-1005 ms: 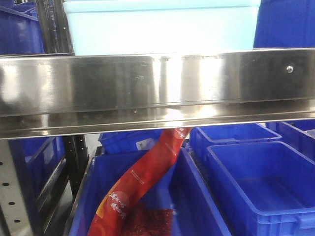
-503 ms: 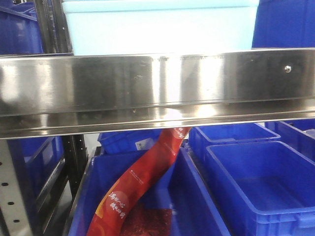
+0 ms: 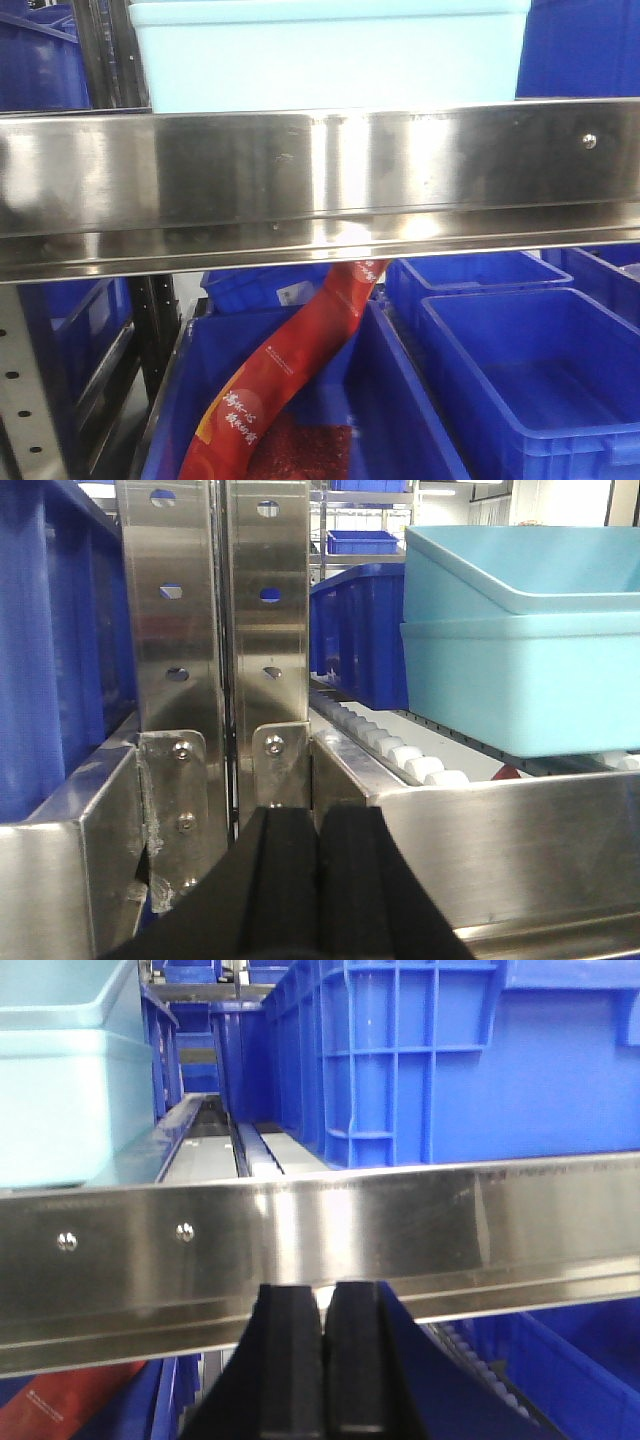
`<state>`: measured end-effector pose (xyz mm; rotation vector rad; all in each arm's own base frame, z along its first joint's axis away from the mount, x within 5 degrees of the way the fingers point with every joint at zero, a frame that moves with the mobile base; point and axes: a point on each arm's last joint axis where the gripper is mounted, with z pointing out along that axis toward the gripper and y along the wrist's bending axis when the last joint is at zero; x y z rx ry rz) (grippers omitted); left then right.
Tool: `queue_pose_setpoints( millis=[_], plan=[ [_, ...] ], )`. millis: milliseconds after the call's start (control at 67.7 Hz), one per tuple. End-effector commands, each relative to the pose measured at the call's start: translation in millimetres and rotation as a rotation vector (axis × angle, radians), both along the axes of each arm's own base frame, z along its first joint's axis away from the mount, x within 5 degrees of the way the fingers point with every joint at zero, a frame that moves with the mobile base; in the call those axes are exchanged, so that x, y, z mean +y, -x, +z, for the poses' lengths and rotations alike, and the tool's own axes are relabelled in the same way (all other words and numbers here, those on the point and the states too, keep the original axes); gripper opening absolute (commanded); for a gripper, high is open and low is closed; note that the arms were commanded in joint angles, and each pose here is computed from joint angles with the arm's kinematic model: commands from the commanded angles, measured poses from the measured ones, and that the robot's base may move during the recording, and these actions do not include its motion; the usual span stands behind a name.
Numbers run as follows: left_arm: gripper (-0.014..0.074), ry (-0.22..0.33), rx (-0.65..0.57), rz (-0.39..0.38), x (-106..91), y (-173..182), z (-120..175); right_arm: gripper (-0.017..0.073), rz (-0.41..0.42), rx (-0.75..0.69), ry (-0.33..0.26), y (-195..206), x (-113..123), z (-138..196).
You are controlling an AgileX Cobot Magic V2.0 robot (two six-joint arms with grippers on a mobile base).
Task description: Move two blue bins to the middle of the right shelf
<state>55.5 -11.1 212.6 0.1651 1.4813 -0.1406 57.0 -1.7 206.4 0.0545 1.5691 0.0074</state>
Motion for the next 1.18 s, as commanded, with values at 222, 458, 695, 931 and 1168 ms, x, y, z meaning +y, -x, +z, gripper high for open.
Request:
queue_pose_setpoints(
  millis=[222,458,695,931,1168],
  plan=[
    [-0.0111,0.004,-0.025,0.002,0.2,0.6,2.4,-0.0161,-0.004,-0.035,0.005,0.6,-0.2,2.1],
    [-0.0111,0.004,-0.025,0.002,0.2,0.6,2.4,-0.0161,-0.004,-0.035,0.005,0.6,-0.2,2.1],
    [-0.0111,0.004,-0.025,0.002,0.2,0.6,2.4,-0.0161,-0.004,-0.035,0.005,0.6,-0.2,2.1],
    [-0.0111,0.004,-0.025,0.002,0.2,0.6,2.4,-0.0161,-0.004,-0.035,0.005,0.6,-0.2,2.1],
    [-0.0111,0.004,-0.025,0.002,0.2,0.6,2.4,-0.0161,-0.004,-0.035,0.005,0.6,-0.2,2.1]
  ],
)
